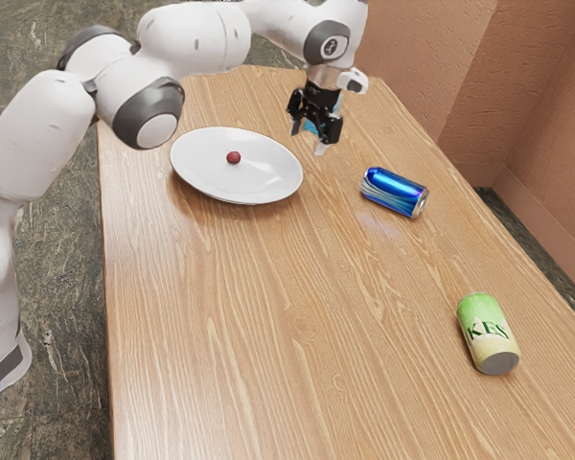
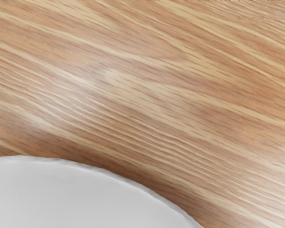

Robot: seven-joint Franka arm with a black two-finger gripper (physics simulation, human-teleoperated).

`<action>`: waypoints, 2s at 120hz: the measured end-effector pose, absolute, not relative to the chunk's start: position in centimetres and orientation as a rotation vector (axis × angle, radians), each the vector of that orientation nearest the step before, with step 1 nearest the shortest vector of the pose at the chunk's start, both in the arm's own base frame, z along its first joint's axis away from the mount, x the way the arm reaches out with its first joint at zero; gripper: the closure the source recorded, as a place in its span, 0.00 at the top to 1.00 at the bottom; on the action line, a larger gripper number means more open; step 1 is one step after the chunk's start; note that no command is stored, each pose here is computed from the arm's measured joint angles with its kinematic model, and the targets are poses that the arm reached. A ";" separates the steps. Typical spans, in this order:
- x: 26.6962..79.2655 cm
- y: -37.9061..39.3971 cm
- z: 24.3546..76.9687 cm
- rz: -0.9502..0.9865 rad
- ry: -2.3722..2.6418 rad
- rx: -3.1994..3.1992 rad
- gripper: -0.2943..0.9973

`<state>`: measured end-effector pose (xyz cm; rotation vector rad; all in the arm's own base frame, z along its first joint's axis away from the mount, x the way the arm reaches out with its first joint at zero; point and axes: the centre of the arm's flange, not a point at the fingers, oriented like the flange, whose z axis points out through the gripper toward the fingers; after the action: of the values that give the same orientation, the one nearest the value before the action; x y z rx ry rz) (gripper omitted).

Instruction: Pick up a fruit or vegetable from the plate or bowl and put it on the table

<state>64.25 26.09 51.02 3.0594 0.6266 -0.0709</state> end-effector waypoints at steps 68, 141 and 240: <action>59.2 32.4 46.6 -0.199 0.811 2.963 0.77; 48.4 33.3 49.8 -0.122 0.847 2.919 0.77; 47.3 22.8 49.2 -0.014 0.480 3.063 0.77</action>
<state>47.25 22.81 49.23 3.0630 0.4802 -0.0136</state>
